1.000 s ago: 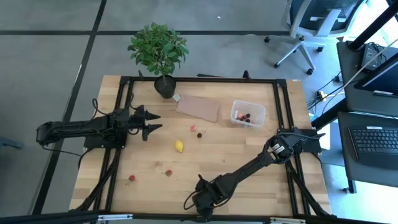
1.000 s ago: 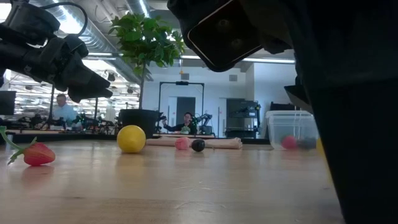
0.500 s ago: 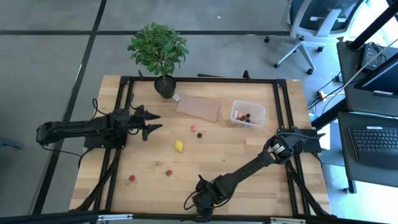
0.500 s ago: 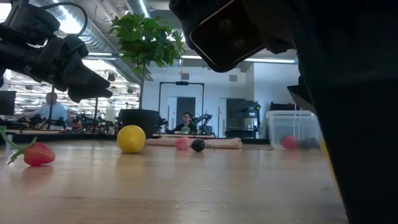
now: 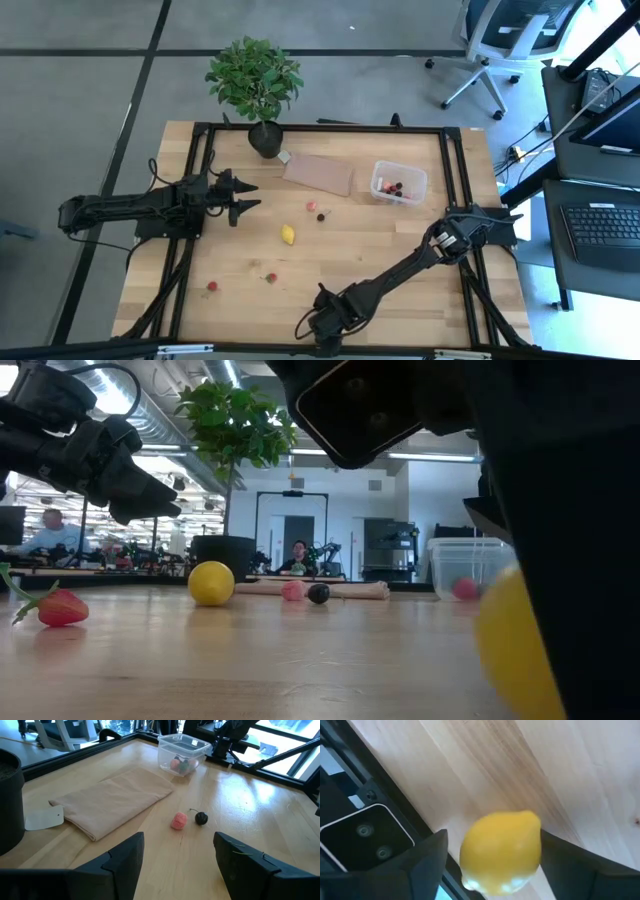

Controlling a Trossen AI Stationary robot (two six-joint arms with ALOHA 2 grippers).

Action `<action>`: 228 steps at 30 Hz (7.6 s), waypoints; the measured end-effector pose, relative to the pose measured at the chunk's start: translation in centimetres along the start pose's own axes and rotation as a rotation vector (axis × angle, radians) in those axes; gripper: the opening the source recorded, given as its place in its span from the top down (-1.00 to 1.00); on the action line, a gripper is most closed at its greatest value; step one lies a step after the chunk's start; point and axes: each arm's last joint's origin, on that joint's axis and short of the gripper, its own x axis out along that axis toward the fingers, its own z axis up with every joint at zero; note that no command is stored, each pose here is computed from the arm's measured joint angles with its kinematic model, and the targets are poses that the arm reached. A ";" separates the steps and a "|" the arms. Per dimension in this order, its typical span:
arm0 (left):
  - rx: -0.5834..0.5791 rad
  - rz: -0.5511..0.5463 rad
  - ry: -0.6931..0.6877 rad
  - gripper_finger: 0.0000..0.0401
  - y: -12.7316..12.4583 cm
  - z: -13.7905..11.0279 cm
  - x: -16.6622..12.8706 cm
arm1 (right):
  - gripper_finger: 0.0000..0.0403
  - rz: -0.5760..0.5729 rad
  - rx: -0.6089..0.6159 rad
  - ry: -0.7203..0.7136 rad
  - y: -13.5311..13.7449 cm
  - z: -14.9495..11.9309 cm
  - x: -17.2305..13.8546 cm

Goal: Pick and placing Produce into tupperware
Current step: Put the bottom yellow lemon into the transparent container, then put the black cherry into the transparent container

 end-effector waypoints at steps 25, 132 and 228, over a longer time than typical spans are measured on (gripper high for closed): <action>0.000 0.000 0.001 -0.15 0.0 0.0 0.0 | -0.72 -0.012 -0.049 -0.113 0.3 0.5 -0.3; -0.087 -0.044 -0.040 -0.15 -0.2 0.4 0.0 | -0.35 -0.263 0.119 -0.735 -29.1 7.1 -26.9; -0.092 0.102 -0.061 -0.15 0.3 0.3 0.0 | 0.41 -0.269 0.466 -0.487 -36.3 4.8 -17.5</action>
